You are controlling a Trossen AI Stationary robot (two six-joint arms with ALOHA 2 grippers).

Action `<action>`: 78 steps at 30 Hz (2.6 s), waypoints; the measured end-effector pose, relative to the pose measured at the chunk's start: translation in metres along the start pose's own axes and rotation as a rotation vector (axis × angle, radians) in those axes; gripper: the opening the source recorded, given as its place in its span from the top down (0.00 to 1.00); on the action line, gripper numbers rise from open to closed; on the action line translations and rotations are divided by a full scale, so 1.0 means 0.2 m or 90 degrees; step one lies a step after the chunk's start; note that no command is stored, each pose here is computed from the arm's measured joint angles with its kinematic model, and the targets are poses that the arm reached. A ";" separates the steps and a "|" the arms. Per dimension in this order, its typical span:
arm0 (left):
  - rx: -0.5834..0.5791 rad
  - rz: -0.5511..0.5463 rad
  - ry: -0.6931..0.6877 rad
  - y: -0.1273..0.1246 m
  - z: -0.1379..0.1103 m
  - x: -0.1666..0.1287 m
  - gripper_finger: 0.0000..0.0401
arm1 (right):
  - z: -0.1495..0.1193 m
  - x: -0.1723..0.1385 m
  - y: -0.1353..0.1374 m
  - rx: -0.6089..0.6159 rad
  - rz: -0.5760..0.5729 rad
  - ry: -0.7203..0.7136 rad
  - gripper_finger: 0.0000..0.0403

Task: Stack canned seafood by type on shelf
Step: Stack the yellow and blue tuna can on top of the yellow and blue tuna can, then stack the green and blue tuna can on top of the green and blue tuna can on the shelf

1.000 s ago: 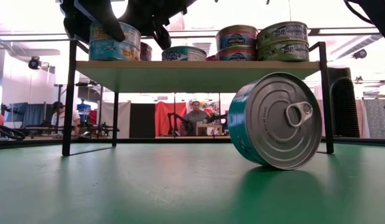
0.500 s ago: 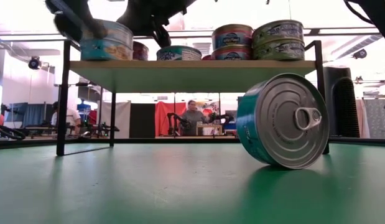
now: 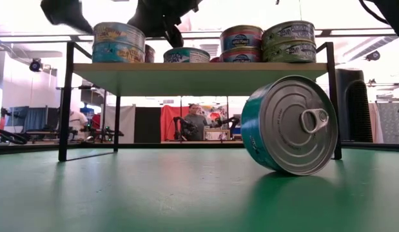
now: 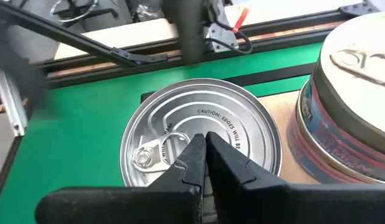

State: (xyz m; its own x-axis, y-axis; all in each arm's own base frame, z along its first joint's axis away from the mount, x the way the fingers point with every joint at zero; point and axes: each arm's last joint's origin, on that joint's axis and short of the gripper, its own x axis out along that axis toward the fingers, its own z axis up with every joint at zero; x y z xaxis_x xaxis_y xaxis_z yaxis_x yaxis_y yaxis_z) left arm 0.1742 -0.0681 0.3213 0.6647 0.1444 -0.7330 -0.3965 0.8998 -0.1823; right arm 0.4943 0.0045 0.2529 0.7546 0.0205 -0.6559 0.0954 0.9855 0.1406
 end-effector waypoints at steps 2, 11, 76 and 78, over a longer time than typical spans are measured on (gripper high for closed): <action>-0.005 -0.051 -0.032 -0.05 0.00 -0.03 0.00 | 0.00 0.00 0.00 0.000 -0.009 -0.007 0.97; -0.010 -0.106 -0.136 -0.29 -0.08 -0.03 0.00 | 0.11 -0.10 0.00 -0.003 -0.034 -0.107 0.97; -0.010 0.128 0.011 -1.03 0.02 1.37 0.31 | -0.71 -1.60 1.20 -0.118 -0.004 0.121 0.20; -0.019 0.124 0.015 -1.03 0.01 1.39 0.42 | -0.69 -1.62 1.18 -0.114 0.004 0.115 0.22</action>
State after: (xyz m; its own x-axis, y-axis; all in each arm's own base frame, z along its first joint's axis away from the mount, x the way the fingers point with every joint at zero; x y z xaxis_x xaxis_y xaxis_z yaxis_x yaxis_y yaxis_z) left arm 0.4424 -0.2123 0.1567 0.5589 0.3051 -0.7711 -0.5356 0.8427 -0.0547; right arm 0.1819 0.2545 0.3964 0.6254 0.0406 -0.7792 -0.0371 0.9991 0.0223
